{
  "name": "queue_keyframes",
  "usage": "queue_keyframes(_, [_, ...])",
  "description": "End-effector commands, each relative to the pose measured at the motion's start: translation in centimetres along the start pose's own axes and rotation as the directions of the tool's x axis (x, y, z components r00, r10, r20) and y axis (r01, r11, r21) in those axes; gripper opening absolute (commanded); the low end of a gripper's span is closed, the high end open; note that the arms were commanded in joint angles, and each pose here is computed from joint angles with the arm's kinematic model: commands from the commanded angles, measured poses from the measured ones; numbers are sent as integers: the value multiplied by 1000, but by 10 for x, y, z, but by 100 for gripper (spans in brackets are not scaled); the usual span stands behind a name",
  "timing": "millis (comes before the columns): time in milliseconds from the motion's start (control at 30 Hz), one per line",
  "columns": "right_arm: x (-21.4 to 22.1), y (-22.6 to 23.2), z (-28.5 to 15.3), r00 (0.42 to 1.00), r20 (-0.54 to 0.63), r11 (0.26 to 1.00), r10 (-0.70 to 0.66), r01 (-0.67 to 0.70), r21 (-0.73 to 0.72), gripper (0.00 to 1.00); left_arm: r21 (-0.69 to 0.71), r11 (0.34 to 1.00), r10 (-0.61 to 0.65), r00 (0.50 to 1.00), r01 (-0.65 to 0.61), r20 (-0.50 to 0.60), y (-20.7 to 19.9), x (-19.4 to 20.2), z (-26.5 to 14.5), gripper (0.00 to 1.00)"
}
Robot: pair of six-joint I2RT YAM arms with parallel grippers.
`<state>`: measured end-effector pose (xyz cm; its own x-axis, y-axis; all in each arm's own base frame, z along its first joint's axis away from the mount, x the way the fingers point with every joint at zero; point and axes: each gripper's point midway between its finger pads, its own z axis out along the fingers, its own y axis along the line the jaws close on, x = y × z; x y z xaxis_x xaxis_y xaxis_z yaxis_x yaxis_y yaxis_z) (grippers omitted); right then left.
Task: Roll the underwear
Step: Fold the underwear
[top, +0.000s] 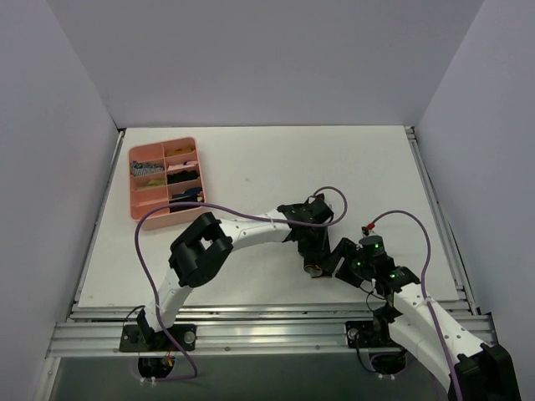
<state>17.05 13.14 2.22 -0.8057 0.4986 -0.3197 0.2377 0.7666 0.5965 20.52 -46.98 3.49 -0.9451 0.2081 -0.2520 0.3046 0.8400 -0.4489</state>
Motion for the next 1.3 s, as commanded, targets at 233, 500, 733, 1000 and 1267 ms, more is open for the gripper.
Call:
queue_keyframes(233, [-17, 23, 4, 997, 71, 997, -13, 18, -71, 69, 59, 997, -53, 997, 57, -63, -12, -1, 4, 6])
queue_keyframes(500, [-13, 16, 10, 998, 63, 999, -22, 23, -28, 71, 92, 991, -86, 992, 95, -97, -18, -1, 3, 21])
queue_keyframes(733, [-15, -5, 16, 997, 72, 996, 3, -9, 92, 62, 101, 989, -95, 990, 105, -100, -21, -3, -4, 31])
queue_keyframes(1000, [-12, -18, 15, 994, 85, 986, 61, -73, 149, 36, 118, 986, -114, 991, 122, -69, -26, -16, -20, 40])
queue_keyframes(1267, [-13, -14, 17, 991, 96, 986, 97, -108, 126, 24, 167, 974, -151, 988, 154, -28, -26, -46, -40, 47])
